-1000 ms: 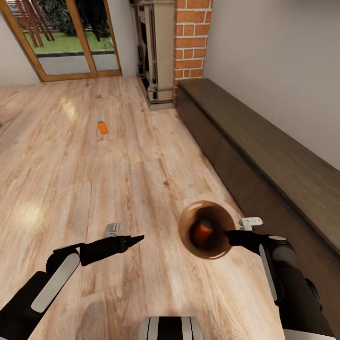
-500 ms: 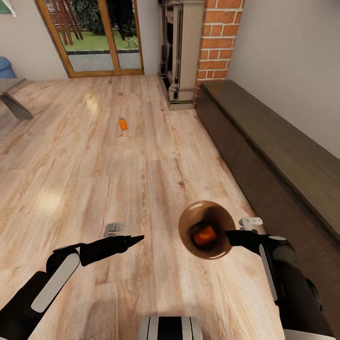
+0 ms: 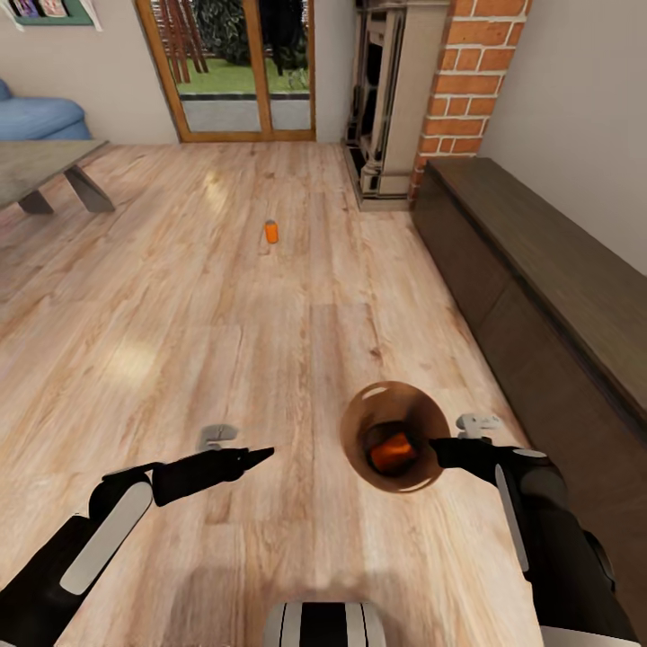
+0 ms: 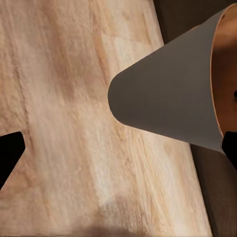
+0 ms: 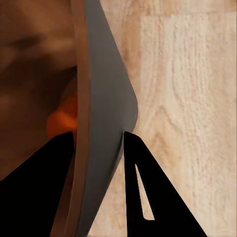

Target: Put the three can of soda from the living room inside the tash can in the kitchen.

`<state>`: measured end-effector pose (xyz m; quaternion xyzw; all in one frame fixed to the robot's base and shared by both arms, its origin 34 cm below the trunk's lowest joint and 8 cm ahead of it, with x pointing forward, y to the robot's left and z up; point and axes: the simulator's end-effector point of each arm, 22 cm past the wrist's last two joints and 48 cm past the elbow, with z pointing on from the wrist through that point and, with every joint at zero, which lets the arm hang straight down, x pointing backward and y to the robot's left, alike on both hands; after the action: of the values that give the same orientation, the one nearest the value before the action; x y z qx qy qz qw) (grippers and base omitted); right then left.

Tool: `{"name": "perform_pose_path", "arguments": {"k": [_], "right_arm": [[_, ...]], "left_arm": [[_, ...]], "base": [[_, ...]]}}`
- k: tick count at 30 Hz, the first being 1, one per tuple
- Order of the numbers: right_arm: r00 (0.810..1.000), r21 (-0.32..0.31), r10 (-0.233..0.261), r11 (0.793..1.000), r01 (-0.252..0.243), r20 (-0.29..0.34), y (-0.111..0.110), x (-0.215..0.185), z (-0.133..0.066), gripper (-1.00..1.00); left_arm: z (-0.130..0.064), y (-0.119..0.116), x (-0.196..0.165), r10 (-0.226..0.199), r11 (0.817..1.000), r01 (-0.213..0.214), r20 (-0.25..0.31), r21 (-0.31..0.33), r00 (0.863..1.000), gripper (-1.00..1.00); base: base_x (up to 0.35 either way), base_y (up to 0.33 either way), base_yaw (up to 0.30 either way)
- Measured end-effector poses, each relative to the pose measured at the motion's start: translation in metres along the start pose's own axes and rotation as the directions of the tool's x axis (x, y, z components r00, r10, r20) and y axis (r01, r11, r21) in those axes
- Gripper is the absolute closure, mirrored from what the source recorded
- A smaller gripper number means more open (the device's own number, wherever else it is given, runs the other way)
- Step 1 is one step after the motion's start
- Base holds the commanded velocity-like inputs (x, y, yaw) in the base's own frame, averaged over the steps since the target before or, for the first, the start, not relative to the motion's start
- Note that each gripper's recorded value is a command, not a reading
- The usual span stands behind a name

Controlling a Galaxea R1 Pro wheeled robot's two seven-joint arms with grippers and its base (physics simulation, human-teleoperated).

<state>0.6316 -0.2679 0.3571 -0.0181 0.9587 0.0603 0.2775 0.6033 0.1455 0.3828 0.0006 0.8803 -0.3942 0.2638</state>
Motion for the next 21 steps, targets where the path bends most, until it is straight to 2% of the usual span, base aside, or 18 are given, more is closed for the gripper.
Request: {"name": "perform_pose_path", "arguments": {"k": [7,12,14,18,21], "right_arm": [[1.000,0.003,0.006,1.000,-0.006,0.000,-0.003,0.000,0.000,1.00],[1.000,0.005,0.010,1.000,-0.010,-0.001,-0.003,0.001,0.000,1.00],[0.999,0.003,0.034,0.999,-0.034,0.002,-0.007,0.001,-0.001,1.00],[0.999,0.057,0.038,0.998,-0.038,0.003,-0.028,0.002,-0.004,1.00],[0.998,0.038,0.058,0.998,-0.058,0.005,-0.025,0.002,-0.004,1.00]], "left_arm": [[0.001,0.001,0.000,-0.001,1.000,0.001,0.001,-0.004,1.000,-1.00],[0.001,-0.003,-0.018,0.022,1.000,-0.023,0.085,0.004,0.996,-1.00],[0.001,-0.004,-0.021,0.026,1.000,-0.027,0.099,0.005,0.995,-1.00],[0.002,-0.003,-0.019,0.024,1.000,-0.025,0.094,0.004,0.995,-1.00],[0.007,-0.007,-0.008,0.032,0.999,-0.033,0.069,0.005,0.997,-1.00]], "base": [[0.000,0.000,0.255],[0.000,0.000,0.183],[0.000,0.000,0.028],[0.000,0.000,0.006],[0.000,0.000,0.048]]}}
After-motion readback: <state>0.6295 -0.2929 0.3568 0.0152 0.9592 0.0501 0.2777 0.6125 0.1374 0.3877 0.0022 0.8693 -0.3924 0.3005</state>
